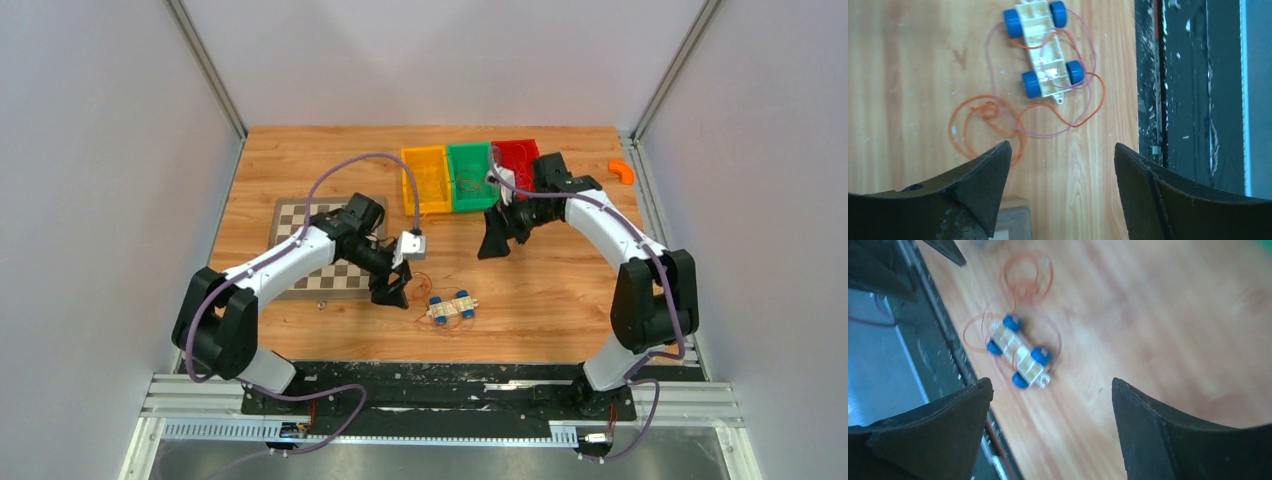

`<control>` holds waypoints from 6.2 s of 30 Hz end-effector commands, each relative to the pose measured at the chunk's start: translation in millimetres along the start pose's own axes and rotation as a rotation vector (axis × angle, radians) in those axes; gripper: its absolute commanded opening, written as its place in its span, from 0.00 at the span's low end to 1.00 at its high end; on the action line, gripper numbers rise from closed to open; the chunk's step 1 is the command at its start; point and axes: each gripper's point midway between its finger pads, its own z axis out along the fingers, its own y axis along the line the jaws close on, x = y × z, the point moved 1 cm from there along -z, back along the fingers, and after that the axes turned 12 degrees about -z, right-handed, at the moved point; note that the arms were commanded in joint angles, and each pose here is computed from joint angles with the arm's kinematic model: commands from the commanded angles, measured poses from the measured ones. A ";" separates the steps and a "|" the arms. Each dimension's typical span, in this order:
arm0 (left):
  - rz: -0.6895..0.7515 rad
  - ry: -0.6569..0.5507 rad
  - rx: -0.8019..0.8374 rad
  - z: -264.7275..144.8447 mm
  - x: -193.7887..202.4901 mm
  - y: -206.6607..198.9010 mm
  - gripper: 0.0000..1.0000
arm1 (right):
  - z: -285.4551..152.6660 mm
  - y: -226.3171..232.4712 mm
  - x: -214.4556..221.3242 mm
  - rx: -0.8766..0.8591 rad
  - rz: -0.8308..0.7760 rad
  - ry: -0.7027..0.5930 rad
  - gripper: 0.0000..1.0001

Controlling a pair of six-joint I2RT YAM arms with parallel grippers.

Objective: Untangle the cables

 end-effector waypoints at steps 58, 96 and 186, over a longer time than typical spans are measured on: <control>0.138 -0.329 -0.042 -42.7 -166.8 -30.8 0.00 | -66.3 93.9 -132.1 -0.069 -0.343 -0.412 0.82; -0.231 -0.421 -0.159 -35.0 -70.0 54.2 0.62 | -205.6 127.1 -350.6 0.227 -0.465 -1.023 0.00; -0.675 -0.843 0.007 -140.7 -239.8 32.7 0.69 | -65.6 88.1 -240.5 0.058 -0.303 -0.720 0.00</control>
